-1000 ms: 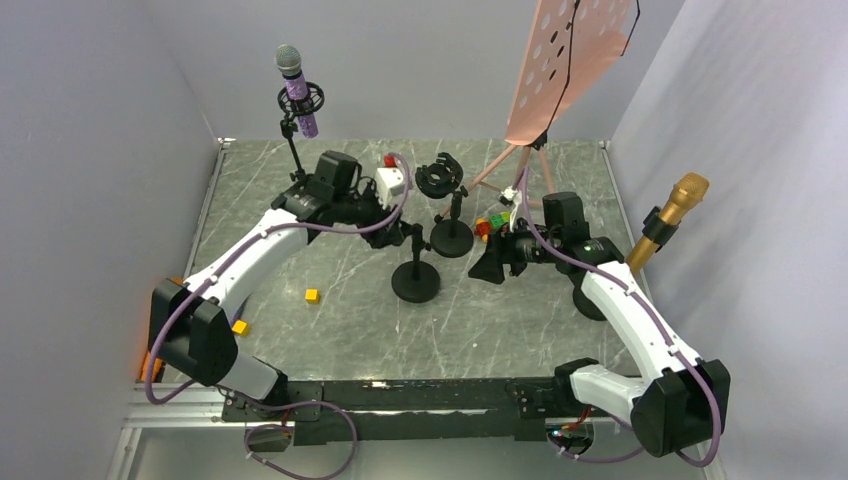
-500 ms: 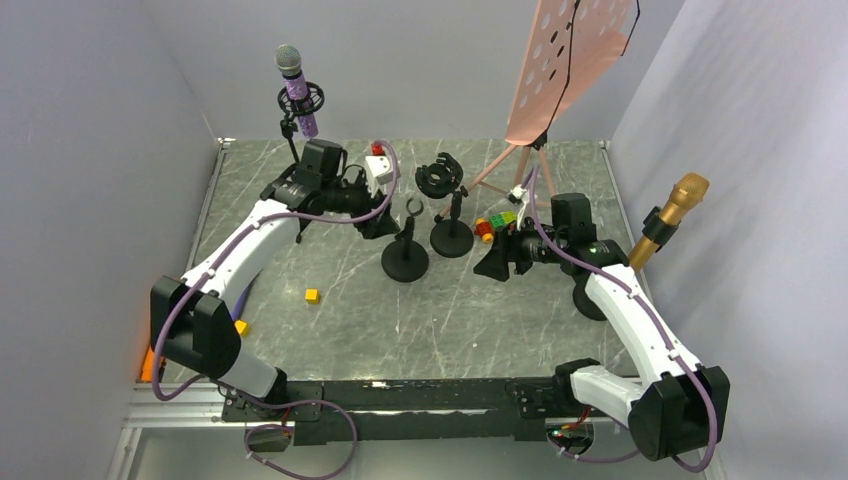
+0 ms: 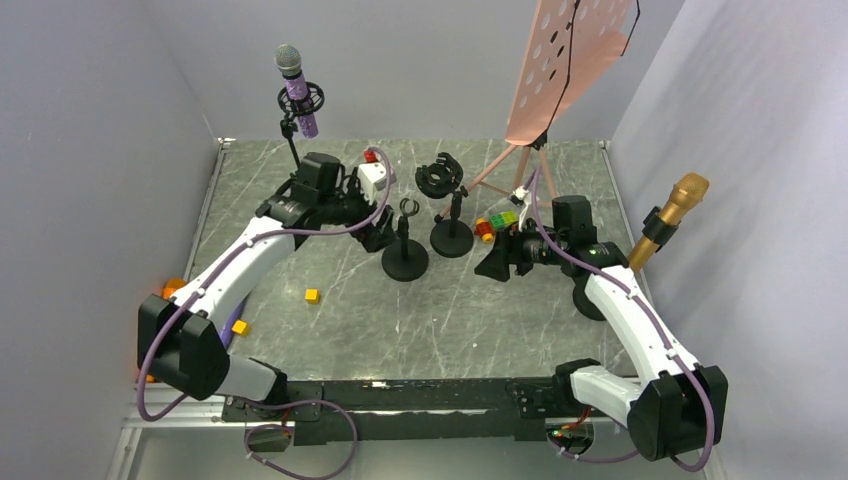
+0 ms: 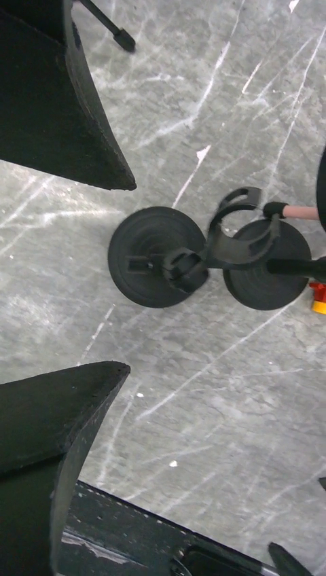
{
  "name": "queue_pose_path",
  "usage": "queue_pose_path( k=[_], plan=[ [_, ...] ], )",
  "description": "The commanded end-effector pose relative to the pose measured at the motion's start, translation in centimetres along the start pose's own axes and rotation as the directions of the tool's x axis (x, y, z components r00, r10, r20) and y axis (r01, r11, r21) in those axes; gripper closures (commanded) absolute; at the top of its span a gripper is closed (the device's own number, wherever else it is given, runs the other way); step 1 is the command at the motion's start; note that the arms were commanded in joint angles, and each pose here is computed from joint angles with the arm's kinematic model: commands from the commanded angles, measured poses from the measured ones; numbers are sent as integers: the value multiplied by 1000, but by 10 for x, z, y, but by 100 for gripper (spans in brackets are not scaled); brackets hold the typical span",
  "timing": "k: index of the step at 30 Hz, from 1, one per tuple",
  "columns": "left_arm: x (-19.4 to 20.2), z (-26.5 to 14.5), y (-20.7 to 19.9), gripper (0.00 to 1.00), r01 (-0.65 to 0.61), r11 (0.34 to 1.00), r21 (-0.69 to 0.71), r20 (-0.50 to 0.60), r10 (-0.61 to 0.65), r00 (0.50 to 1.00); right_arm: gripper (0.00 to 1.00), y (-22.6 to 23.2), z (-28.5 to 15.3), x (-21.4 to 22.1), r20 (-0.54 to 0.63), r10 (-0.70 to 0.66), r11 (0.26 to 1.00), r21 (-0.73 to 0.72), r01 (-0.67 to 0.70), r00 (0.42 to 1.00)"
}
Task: Remove the microphone from the stand
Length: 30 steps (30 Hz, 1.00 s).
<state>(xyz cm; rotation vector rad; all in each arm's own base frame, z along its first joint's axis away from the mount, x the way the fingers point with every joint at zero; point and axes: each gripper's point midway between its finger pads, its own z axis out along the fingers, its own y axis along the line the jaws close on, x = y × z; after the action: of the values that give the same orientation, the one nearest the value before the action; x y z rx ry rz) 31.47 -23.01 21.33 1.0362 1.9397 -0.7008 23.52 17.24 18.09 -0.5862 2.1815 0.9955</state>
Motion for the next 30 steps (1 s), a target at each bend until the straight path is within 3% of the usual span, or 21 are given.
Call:
queue_pose_path(
  k=[1,4,6,10,15,30],
  plan=[
    [-14,24,-2,1,61,998,-15,44,-60,997,28,1,-2,-14,51,-26,1000,-5,26,998],
    [-17,42,6,1,83,994,-66,22,-81,996,28,-2,-4,-14,54,-22,1000,6,22,998],
    [-17,52,12,6,99,991,-85,9,-99,995,28,-4,-6,-13,53,-14,1000,16,13,999],
    [-15,64,25,31,96,990,-101,-27,-99,995,28,-10,-12,-10,57,-2,999,45,-1,998],
    [-19,64,29,51,73,995,-74,-27,-75,997,28,-17,-17,-6,78,29,997,70,-35,997],
    [-49,61,89,70,6,987,-163,49,2,999,30,-31,-20,-9,104,92,990,93,-101,990]
  ],
)
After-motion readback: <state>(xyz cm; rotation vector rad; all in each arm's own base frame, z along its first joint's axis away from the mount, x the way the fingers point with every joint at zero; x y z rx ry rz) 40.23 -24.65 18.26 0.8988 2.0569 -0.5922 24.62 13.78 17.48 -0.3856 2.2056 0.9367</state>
